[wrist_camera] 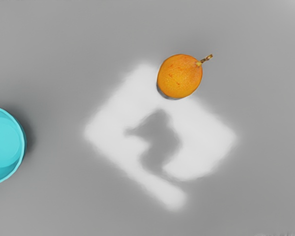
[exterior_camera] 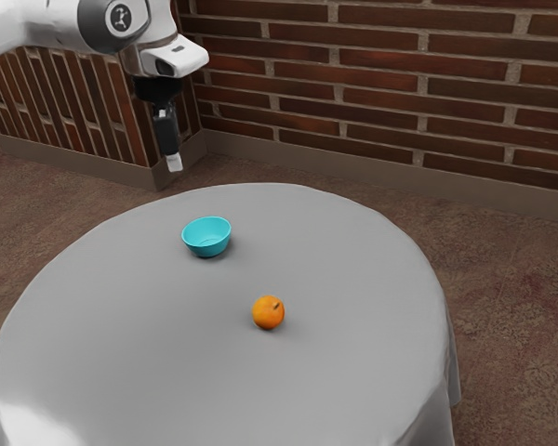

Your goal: Place the pear in the bowl.

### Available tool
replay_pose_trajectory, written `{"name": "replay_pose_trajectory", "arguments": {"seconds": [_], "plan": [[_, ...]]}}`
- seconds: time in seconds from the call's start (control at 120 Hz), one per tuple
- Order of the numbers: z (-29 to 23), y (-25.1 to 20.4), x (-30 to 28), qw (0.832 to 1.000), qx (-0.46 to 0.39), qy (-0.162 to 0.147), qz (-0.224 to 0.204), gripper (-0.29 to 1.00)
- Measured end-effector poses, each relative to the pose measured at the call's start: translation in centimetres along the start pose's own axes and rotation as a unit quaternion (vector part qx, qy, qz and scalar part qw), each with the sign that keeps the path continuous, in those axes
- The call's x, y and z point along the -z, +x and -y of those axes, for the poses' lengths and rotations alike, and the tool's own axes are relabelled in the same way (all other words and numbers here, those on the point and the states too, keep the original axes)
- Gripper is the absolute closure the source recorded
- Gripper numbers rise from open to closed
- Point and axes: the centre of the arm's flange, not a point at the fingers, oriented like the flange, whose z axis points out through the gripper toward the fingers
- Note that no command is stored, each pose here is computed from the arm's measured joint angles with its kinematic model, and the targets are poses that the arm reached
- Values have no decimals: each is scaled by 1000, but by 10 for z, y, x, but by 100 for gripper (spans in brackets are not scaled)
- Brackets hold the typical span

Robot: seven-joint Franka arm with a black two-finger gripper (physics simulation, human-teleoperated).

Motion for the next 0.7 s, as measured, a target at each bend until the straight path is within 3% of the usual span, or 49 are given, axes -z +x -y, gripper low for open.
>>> {"name": "replay_pose_trajectory", "arguments": {"seconds": [0.4, 0.7], "plan": [[0, 12, -19, 997, -72, -10, 4, 0], [-8, 62, -140, 968, -236, -86, -27, 0]]}}
